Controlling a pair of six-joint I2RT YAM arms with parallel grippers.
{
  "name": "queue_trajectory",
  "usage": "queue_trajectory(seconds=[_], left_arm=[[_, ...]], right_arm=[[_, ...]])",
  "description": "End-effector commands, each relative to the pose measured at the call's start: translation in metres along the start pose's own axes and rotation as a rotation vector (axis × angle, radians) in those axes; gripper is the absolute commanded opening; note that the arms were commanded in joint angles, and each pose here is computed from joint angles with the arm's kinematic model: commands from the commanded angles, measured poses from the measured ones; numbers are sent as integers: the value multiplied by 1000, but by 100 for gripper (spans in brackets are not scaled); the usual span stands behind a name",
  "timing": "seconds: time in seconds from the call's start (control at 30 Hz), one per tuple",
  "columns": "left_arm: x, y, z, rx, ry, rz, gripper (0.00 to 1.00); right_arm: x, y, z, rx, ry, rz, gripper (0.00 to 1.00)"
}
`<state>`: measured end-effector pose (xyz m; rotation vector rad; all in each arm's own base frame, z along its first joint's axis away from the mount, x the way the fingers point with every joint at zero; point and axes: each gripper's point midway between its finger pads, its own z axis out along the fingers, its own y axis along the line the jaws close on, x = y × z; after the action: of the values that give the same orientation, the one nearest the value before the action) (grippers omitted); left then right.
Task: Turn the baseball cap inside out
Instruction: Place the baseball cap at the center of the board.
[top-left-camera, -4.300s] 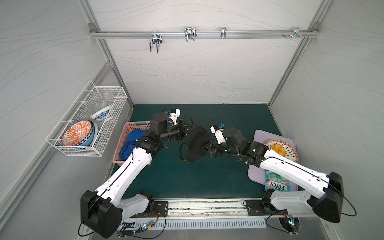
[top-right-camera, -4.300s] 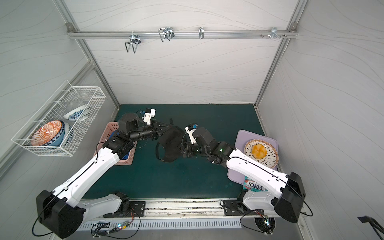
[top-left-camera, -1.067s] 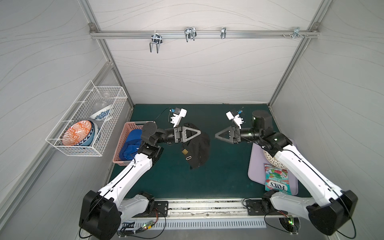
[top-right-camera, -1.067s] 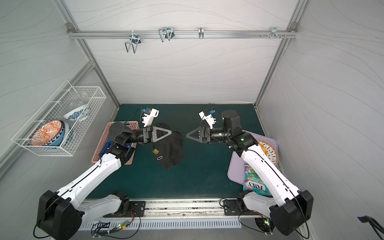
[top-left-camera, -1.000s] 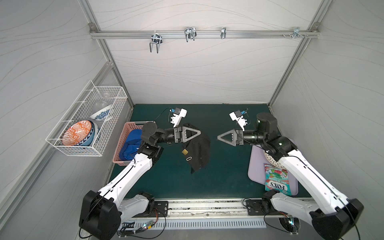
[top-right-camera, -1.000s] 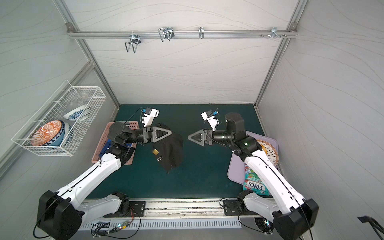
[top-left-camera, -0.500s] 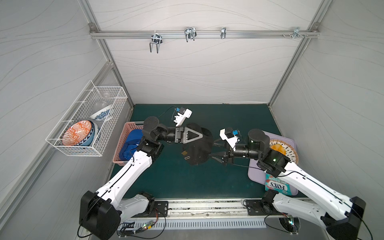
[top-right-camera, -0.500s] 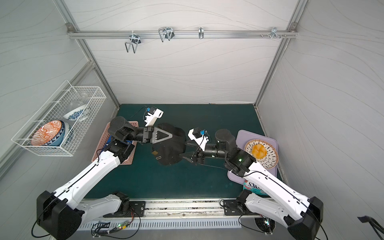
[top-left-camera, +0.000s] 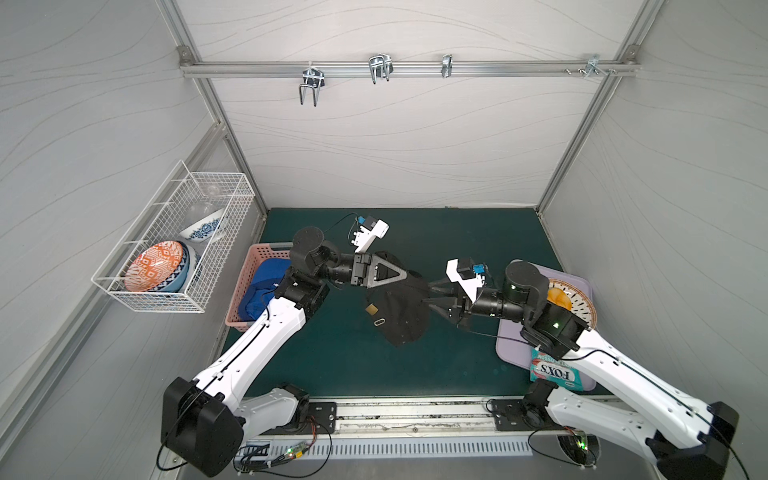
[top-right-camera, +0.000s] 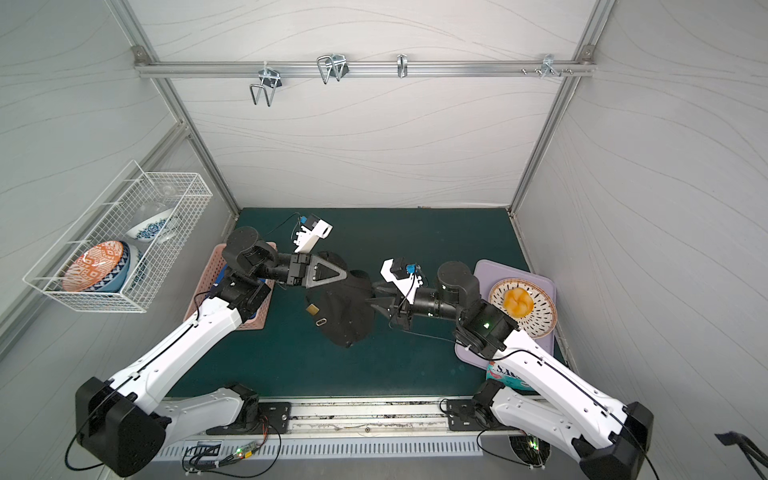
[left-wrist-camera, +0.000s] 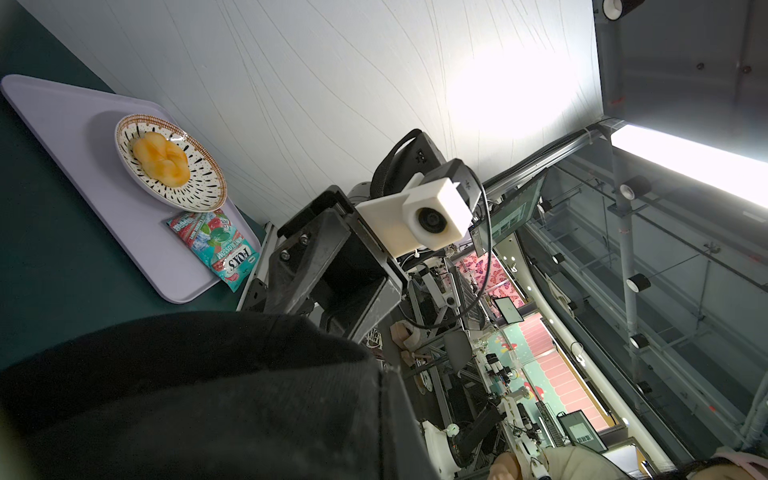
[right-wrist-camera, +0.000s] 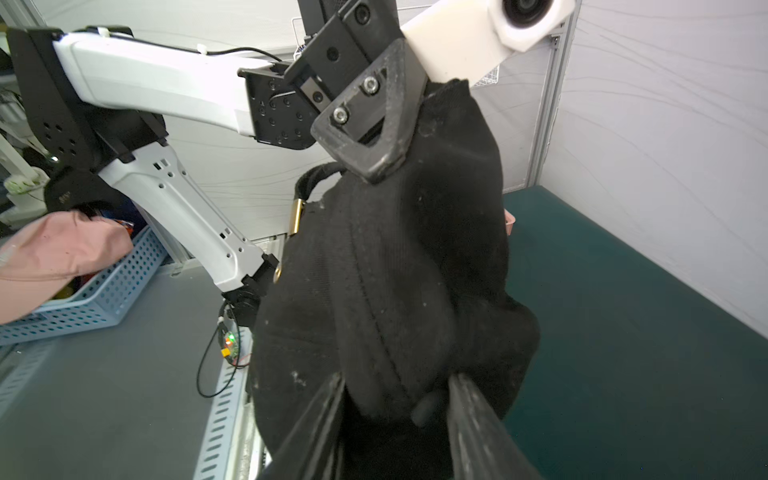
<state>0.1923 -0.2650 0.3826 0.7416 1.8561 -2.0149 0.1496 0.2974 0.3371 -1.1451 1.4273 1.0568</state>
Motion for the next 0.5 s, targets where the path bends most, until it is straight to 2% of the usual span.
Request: queue_trajectory(seconds=[0.0,0.07,0.1,0.2,0.23,0.3,0.47], left_arm=[[-6,-22,1,32,20,100,0],[-6,-20,1,24,13,89,2],[-7,-17,1,15,7,72,19],[-10,-7,-5,-24,-20,45,76],[-12,-2,-10,-44,-37,33,89],[-19,7,-26,-92,-91,18,99],[-22,32,-66,-218,-192,-32,100]], right_arm=[[-2,3,0,-13,-4,20,21],[-2,1,0,0,0,29,5],[-2,-1,1,13,3,36,0],[0,-12,-1,72,9,57,0],[1,-16,-2,96,7,66,0],[3,-29,-7,143,13,97,0],[9,-67,-23,245,54,160,0]])
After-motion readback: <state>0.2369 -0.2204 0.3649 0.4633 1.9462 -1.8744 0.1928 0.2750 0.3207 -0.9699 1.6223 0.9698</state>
